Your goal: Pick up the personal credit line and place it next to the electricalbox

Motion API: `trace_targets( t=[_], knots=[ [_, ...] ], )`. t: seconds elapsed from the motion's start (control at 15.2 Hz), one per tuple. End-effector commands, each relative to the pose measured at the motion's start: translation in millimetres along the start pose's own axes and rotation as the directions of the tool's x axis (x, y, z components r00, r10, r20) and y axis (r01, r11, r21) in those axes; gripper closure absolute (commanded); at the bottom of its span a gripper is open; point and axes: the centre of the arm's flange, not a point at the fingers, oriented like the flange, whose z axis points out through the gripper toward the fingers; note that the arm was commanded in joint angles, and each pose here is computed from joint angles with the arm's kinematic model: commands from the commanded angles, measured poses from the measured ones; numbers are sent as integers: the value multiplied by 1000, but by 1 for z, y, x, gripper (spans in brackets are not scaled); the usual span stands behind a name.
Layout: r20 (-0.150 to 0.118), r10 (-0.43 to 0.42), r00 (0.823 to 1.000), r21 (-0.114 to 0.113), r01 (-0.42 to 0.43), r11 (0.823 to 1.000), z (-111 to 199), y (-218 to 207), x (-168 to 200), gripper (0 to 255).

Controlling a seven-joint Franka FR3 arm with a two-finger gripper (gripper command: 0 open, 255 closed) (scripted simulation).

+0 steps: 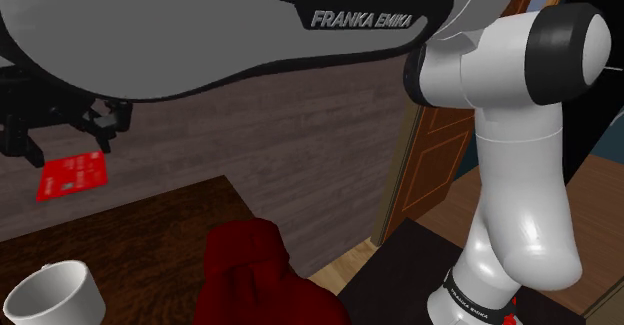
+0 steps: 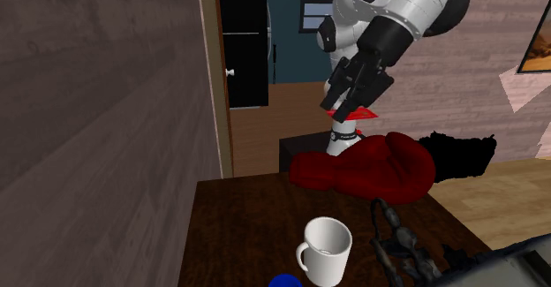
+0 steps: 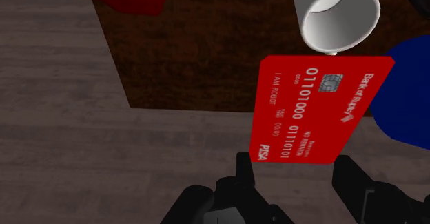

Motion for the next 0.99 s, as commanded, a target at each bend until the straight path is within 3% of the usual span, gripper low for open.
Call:
trace_targets(
  t=[0.0, 0.92],
  knots=[
    [0, 0, 1000, 0, 0, 1000, 9, 0, -6, 255],
    [0, 0, 1000, 0, 0, 1000, 71, 0, -47, 255]
  ],
)
